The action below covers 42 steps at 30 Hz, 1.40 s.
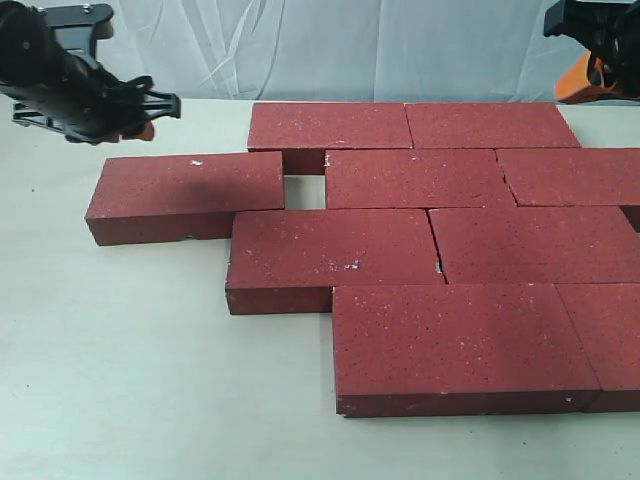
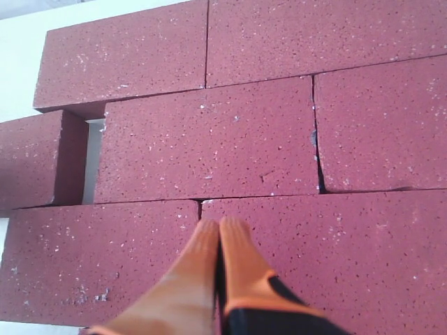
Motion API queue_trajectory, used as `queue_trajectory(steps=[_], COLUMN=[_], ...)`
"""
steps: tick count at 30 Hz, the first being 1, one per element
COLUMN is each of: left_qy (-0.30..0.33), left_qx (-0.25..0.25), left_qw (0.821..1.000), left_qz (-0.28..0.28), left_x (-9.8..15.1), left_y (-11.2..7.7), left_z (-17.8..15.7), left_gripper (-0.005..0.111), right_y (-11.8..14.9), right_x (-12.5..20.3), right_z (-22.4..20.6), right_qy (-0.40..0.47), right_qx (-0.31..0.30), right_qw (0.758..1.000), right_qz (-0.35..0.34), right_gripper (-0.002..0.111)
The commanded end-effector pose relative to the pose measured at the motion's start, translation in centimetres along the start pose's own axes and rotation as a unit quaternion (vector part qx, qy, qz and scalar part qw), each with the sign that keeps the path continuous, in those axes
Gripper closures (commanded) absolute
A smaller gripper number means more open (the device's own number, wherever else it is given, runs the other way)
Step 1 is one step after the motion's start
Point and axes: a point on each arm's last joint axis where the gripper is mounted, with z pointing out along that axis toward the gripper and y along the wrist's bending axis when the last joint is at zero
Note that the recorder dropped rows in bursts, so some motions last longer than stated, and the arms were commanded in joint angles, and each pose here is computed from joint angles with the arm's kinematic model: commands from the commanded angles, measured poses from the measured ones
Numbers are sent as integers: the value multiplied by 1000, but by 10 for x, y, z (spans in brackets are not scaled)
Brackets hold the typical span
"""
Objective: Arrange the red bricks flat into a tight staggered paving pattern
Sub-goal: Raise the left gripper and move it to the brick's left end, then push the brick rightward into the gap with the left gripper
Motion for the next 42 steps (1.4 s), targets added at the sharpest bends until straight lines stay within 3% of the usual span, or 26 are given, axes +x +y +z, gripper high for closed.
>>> queue_trajectory(steps=[1, 5, 10, 16, 26, 32, 42], left_qy=[9, 14, 11, 21, 88, 93, 84], left_qx=[-36, -59, -76, -88, -95, -92, 1], left_qw=[999, 996, 995, 995, 990, 990, 996], left_qz=[-36, -65, -68, -46, -54, -46, -24], left_x=[-5, -7, -8, -6, 17, 25, 25], left_y=[38, 67, 82, 85, 92, 94, 78], left_z=[-5, -6, -7, -2, 38, 56, 66], left_gripper=[70, 83, 106, 107, 107, 107, 107], right_y=[-2, -2, -2, -2, -2, -2, -2], right_x=[0, 0, 0, 0, 0, -1, -1], right_z=[1, 1, 1, 1, 1, 1, 1], right_qy=[-1, -1, -2, -3, -3, -4, -5], right_qx=[1, 1, 1, 1, 1, 1, 1], right_qw=[1000, 1000, 1000, 1000, 1000, 1000, 1000], right_qz=[1, 1, 1, 1, 1, 1, 1], right_gripper=[109, 109, 109, 109, 109, 109, 109])
